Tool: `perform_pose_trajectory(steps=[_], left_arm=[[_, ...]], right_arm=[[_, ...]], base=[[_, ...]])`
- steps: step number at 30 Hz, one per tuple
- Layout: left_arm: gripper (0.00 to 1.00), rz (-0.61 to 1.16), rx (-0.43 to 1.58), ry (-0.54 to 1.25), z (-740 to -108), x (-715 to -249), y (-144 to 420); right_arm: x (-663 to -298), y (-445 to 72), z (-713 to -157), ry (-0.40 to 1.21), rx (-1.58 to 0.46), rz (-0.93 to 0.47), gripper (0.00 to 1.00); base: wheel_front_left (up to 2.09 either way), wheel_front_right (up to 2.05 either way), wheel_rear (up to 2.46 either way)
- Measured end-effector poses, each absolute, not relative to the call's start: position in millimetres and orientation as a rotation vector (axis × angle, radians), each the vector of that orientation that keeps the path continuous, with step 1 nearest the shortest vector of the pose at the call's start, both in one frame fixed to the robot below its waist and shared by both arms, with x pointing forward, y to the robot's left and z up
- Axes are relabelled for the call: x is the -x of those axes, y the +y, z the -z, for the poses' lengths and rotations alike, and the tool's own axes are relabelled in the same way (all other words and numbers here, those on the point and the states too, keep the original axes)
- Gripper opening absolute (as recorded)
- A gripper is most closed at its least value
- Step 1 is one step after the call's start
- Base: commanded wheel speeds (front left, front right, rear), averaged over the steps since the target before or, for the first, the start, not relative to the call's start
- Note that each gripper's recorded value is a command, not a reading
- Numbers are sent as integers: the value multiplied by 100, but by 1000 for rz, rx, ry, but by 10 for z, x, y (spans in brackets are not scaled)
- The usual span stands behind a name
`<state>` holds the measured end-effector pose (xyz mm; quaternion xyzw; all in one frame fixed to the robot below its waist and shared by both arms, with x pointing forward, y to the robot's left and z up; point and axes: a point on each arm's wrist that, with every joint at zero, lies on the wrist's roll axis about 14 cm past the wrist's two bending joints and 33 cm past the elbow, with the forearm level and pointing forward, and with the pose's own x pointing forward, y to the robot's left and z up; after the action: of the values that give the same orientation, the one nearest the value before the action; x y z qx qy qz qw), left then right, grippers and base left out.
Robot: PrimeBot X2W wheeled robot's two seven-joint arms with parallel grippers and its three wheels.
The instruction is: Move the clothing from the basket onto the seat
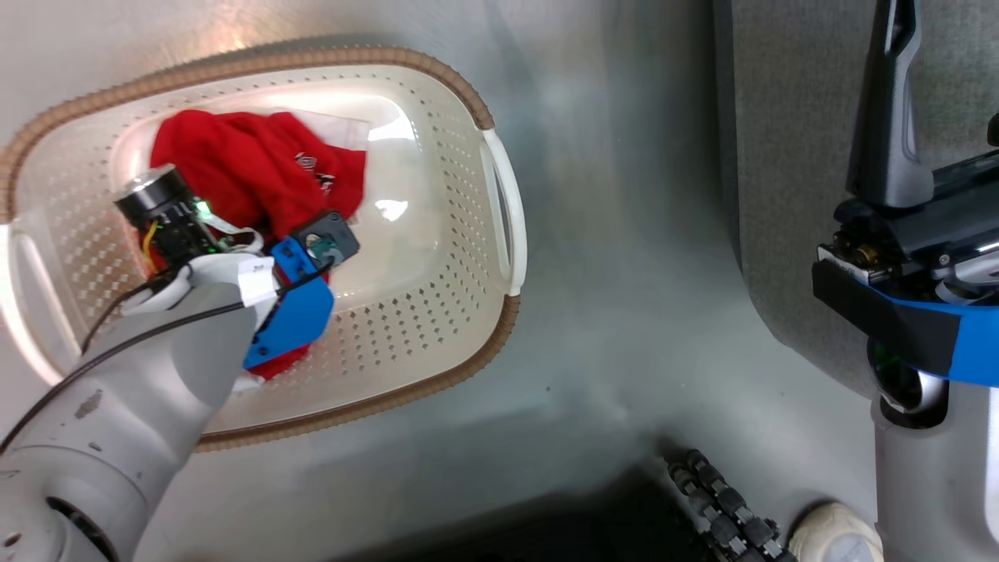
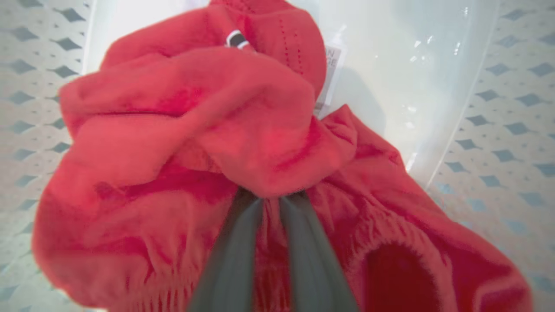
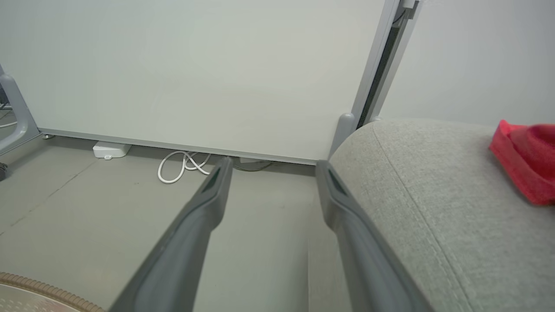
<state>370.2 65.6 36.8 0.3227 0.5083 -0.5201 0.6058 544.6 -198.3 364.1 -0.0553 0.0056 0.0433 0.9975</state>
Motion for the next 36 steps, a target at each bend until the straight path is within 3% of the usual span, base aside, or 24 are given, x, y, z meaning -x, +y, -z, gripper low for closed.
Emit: perform_pose_trajectory(steps=[19,36], left_arm=[[0,1061,-426,898,-1511,-4075,184],[0,840,-227,605,-2950,-4417,173]], right_arm=[[-5443,-1764,-4386,-120,96,-119,100],[-4983,-1634,-5070,-186,68,-128,100]], base=[[0,0,0],[0,0,0]])
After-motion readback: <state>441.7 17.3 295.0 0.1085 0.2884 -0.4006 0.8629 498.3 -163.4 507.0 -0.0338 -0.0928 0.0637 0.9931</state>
